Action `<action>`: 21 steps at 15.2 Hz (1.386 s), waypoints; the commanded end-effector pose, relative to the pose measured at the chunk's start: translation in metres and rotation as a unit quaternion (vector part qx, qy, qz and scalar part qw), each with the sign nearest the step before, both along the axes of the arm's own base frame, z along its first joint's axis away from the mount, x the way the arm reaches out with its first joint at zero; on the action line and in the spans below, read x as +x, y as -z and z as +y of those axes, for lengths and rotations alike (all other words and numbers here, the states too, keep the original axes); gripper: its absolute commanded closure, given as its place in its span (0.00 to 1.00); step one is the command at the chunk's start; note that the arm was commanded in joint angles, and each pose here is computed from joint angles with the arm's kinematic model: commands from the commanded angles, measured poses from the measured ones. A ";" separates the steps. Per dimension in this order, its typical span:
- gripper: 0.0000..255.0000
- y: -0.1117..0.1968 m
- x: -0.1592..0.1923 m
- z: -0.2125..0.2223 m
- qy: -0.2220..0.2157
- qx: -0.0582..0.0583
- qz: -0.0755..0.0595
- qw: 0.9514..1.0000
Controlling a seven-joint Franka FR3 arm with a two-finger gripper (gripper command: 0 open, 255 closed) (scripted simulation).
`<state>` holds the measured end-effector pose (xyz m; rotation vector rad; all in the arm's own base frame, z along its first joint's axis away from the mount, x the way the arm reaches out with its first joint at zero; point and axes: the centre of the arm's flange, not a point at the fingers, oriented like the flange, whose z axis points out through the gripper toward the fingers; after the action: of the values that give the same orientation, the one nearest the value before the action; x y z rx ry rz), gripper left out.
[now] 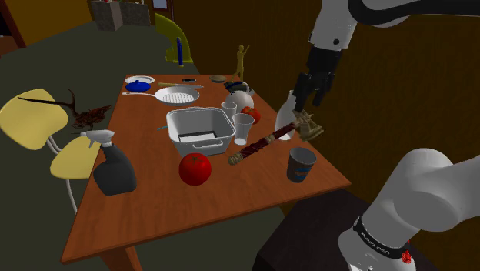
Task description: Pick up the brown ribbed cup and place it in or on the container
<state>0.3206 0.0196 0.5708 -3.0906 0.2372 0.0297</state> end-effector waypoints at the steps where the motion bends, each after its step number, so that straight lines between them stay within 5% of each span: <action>1: 0.00 0.000 0.000 0.000 0.000 0.000 0.000 1.000; 21: 0.00 0.212 -0.027 -0.146 -0.021 0.042 -0.017 0.999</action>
<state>0.2953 -0.1230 0.3678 -3.0097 0.1689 -0.0087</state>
